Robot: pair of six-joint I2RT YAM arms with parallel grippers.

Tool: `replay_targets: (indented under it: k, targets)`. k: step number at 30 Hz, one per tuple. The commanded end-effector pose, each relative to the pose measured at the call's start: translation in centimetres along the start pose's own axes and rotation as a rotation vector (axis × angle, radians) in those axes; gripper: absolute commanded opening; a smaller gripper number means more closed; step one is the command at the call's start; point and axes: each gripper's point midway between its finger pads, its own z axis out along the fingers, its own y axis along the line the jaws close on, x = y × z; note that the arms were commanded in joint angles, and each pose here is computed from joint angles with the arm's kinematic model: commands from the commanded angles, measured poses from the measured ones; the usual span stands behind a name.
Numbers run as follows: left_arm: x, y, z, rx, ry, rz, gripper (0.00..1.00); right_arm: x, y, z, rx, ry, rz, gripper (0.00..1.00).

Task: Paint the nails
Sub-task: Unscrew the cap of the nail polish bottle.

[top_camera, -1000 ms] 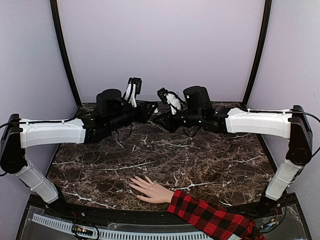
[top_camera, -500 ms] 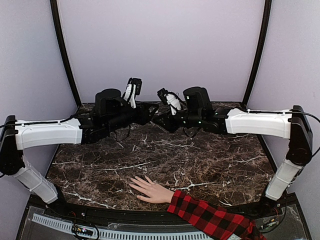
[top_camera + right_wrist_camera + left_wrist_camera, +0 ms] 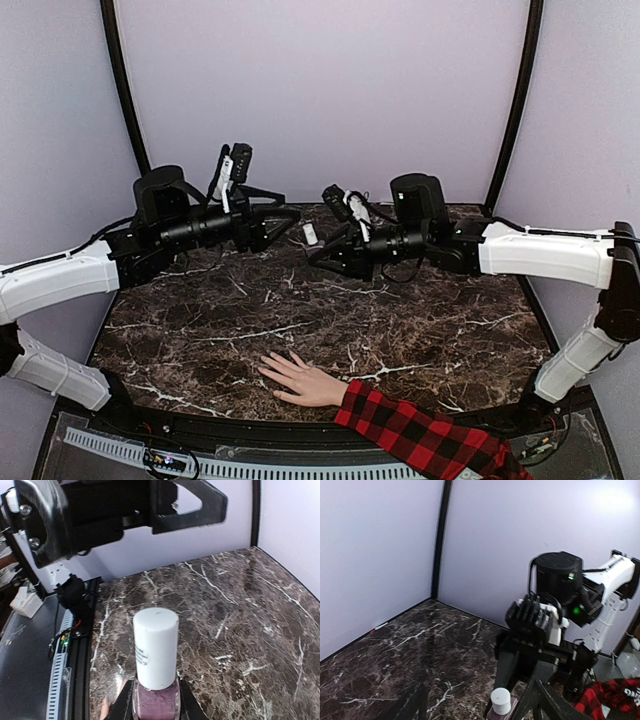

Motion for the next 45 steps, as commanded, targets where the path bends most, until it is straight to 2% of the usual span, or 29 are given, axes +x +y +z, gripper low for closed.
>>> replay_targets:
  k: [1, 5, 11, 27, 38, 43, 45]
  targets:
    - [0.4, -5.9, -2.1, 0.332, 0.004, 0.095, 0.73, -2.6, 4.8, -1.6, -0.249, -0.066, -0.107, 0.0]
    - [0.3, -8.2, -3.4, 0.471, -0.028, 0.129, 0.72, -2.7, 6.4, -1.9, -0.356, -0.055, -0.118, 0.0]
    - [1.1, -9.4, -3.2, 0.588, -0.023, 0.1, 0.69, -2.7, 7.6, -2.1, -0.439, -0.052, -0.117, 0.0]
    - [2.0, -10.3, -2.2, 0.667, -0.021, 0.079, 0.56, -2.0, 8.4, -1.7, -0.523, -0.028, -0.091, 0.0]
    - [2.6, -10.5, -1.4, 0.667, 0.005, 0.074, 0.29, -1.9, 8.4, -1.8, -0.509, -0.023, -0.096, 0.0]
    - [2.5, -9.9, -1.3, 0.607, -0.003, 0.082, 0.11, -1.9, 8.0, -1.8, -0.484, -0.027, -0.103, 0.0]
    - [2.3, -9.5, -1.2, 0.578, -0.009, 0.08, 0.08, -2.0, 7.4, -1.6, -0.44, -0.031, -0.101, 0.0]
